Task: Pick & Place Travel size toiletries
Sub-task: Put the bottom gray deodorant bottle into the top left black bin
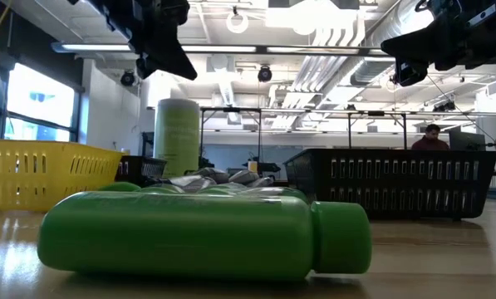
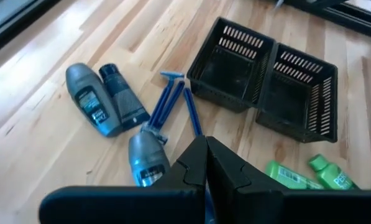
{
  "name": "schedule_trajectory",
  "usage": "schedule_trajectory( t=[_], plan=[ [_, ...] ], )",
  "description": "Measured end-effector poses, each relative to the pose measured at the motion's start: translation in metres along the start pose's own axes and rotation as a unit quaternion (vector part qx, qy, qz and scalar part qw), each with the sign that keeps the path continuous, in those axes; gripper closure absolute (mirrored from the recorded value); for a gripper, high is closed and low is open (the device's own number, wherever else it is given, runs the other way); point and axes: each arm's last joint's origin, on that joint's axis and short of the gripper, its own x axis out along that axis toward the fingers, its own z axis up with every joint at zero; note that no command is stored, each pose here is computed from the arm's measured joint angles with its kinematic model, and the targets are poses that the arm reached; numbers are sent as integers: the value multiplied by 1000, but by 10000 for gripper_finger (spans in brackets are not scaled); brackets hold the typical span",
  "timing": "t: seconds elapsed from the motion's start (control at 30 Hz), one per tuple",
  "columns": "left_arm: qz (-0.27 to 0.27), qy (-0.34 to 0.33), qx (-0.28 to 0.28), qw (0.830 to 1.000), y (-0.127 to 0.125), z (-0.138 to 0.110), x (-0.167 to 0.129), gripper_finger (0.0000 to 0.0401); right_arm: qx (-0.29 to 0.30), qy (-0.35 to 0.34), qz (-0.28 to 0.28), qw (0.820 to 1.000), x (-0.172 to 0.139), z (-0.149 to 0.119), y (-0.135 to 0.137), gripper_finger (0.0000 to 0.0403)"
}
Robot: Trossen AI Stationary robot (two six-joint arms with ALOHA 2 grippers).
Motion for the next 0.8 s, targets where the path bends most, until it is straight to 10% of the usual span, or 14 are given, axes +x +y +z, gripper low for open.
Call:
schedule_trajectory(
  t=[0.8],
  plan=[
    [39,123,10,992,-11,4,46,400,0,0,0,1000,0,0,0,401]
  ],
)
